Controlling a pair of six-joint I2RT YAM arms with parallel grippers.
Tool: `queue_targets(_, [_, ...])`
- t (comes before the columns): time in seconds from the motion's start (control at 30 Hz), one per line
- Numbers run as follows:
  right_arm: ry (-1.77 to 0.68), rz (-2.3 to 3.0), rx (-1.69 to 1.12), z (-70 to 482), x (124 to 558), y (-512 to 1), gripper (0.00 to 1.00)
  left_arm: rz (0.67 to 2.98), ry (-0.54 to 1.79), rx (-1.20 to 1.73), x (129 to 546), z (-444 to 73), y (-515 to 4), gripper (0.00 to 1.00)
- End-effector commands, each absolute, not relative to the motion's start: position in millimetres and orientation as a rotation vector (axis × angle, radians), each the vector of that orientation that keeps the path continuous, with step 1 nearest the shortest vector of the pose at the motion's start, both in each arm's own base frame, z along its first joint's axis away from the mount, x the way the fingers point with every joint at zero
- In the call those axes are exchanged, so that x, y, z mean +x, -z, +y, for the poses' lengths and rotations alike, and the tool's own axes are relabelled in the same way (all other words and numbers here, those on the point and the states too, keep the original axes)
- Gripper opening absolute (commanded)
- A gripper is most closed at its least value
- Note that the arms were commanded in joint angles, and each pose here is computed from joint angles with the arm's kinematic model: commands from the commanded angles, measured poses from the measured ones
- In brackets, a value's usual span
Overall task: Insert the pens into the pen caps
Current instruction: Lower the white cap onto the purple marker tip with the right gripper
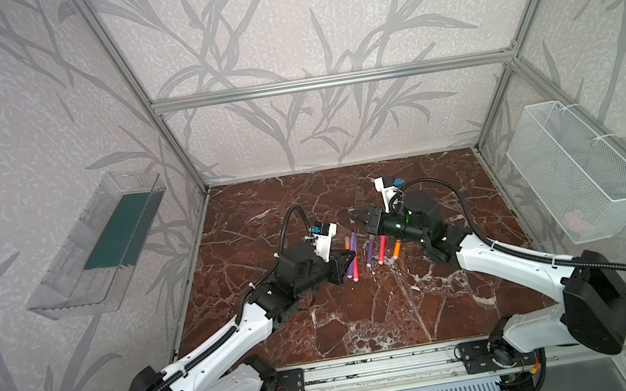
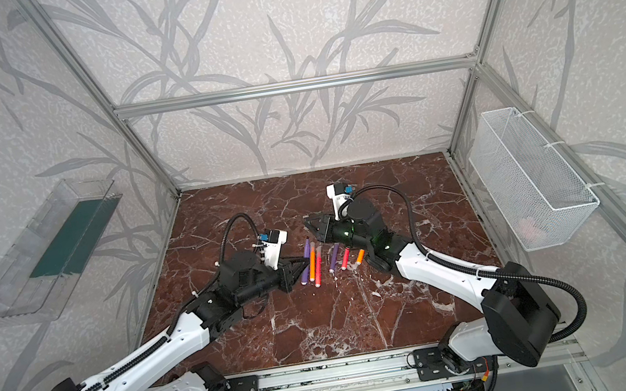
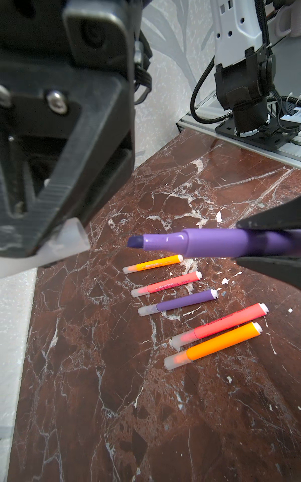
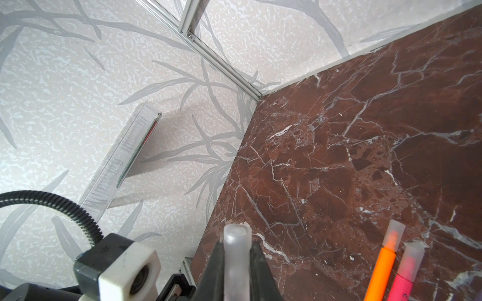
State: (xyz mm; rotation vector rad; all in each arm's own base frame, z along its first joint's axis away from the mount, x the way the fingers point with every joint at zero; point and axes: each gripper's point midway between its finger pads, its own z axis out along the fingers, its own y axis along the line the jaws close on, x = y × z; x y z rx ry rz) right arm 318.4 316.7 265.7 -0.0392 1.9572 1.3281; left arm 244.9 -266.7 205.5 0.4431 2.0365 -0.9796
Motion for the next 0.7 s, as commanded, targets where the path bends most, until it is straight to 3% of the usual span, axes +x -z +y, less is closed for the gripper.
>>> queue_targets(0.0, [-1.339,1.953,-0.030,317.9,317.8,-261.4,0.03,1.966,0.991,0.425,250.7,-269.5,-228.4,0.00])
queue_targets(0.67, [-1.354,1.951,-0.051,329.0,312.9,-260.6,0.02,1.973,0.993,0.420,254.9,-273.1,-225.4,0.00])
